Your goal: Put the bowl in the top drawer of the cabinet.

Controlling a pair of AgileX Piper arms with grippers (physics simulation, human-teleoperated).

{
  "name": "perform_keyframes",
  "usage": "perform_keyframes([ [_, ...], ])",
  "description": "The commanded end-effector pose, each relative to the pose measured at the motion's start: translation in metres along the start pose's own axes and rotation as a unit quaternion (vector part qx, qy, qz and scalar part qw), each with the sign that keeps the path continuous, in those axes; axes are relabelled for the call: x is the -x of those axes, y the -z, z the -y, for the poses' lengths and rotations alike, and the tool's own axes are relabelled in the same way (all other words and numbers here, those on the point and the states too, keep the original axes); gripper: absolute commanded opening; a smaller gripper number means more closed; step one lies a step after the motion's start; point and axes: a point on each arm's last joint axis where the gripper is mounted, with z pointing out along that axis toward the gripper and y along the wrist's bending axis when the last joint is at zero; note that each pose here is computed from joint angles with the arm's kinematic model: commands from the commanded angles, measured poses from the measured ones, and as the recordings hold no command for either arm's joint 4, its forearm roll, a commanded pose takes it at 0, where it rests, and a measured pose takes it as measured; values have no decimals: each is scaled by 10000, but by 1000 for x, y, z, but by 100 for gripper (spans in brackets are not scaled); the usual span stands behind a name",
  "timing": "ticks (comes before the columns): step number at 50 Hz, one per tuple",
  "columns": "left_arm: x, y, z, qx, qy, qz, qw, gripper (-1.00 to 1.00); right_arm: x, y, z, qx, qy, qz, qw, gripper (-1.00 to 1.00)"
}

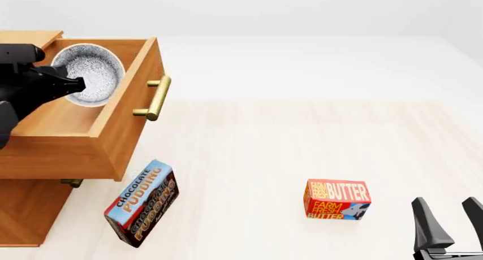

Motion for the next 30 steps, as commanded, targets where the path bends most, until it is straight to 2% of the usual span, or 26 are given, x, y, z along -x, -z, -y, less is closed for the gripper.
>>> perform_keyframes([
  [1,-1,-10,-7,114,232,-143,9996,-100,0,0,0,-1,6,2,10000,100],
  [2,0,-9,-9,143,194,-113,9996,-100,0,0,0,0,6,2,10000,100],
  [4,-5,-22,-7,106,448,-397,9982,-100,0,0,0,0,7,2,10000,100],
  [6,-4,-20,-11,170,388,-353,9985,-100,0,0,0,-1,7,2,10000,100],
  [7,-3,-15,-13,203,265,-215,9992,-100,0,0,0,-1,7,2,10000,100],
  [8,-5,-21,-11,178,403,-366,9984,-100,0,0,0,0,6,2,10000,100],
  [10,-3,-14,-14,229,270,-212,9991,-100,0,0,0,0,5,1,10000,100],
  [30,-10,-25,-22,348,256,-360,9984,-100,0,0,0,0,6,2,10000,100],
])
